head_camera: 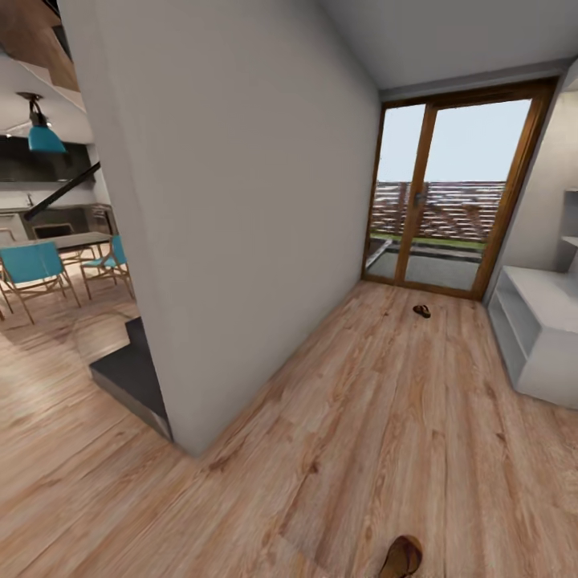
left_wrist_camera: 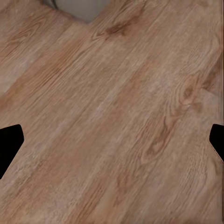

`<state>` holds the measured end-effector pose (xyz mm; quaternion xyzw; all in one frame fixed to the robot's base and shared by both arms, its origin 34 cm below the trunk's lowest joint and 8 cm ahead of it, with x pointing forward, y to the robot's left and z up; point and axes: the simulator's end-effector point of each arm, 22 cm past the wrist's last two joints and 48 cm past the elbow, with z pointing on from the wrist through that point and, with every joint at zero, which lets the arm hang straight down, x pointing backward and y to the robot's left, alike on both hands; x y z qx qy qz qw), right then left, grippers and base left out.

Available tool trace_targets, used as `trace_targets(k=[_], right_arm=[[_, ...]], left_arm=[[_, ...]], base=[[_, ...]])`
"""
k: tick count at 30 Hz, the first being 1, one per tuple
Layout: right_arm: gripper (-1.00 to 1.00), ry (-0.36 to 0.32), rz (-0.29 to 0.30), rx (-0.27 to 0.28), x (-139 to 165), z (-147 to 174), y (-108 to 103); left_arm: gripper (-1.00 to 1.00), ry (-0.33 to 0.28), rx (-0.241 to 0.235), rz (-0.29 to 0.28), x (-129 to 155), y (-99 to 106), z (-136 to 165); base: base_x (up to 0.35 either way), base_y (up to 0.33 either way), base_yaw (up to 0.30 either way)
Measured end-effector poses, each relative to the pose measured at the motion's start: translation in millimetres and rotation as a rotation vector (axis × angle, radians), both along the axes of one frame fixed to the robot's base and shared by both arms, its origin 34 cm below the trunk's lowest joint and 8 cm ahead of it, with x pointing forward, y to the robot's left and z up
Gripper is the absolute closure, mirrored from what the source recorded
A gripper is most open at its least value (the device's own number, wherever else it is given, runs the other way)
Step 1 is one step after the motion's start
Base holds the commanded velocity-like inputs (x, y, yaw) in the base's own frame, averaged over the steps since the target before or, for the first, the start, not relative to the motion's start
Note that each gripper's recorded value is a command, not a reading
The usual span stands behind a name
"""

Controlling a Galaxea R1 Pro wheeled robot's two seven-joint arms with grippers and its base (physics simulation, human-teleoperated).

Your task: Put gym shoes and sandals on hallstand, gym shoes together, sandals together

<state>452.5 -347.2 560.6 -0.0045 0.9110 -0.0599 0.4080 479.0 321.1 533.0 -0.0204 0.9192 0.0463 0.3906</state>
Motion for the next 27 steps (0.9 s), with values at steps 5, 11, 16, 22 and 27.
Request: trace_targets(k=[5,11,16,22,27], right_arm=[[-1.0,0.0,0.0,0.0,0.0,0.0,0.0],[-1.0,0.0,0.0,0.0,0.0,0.0,0.0],[-1.0,-0.001,0.0,0.0,0.0,0.2,0.1],[-1.0,-0.001,0.0,0.0,0.0,0.4,0.0],[-1.0,-0.001,0.0,0.0,-0.1,0.4,0.0]], left_arm=[[-1.0,0.0,0.0,0.0,0.0,-0.1,0.0],[-1.0,0.0,0.0,0.0,0.0,-0.1,0.0],[-1.0,-0.001,0.0,0.0,-0.3,0.0,0.1],[-1.0,0.0,0.001,-0.001,-0.9,0.7,0.1],[-1.0,-0.001,0.002,-0.001,-0.9,0.9,0.2]], base=[[0.0,0.0,-0.279],[0.0,0.0,-0.279],[0.053,0.0,-0.279],[0.237,0.0,-0.279],[0.322,0.0,-0.279]])
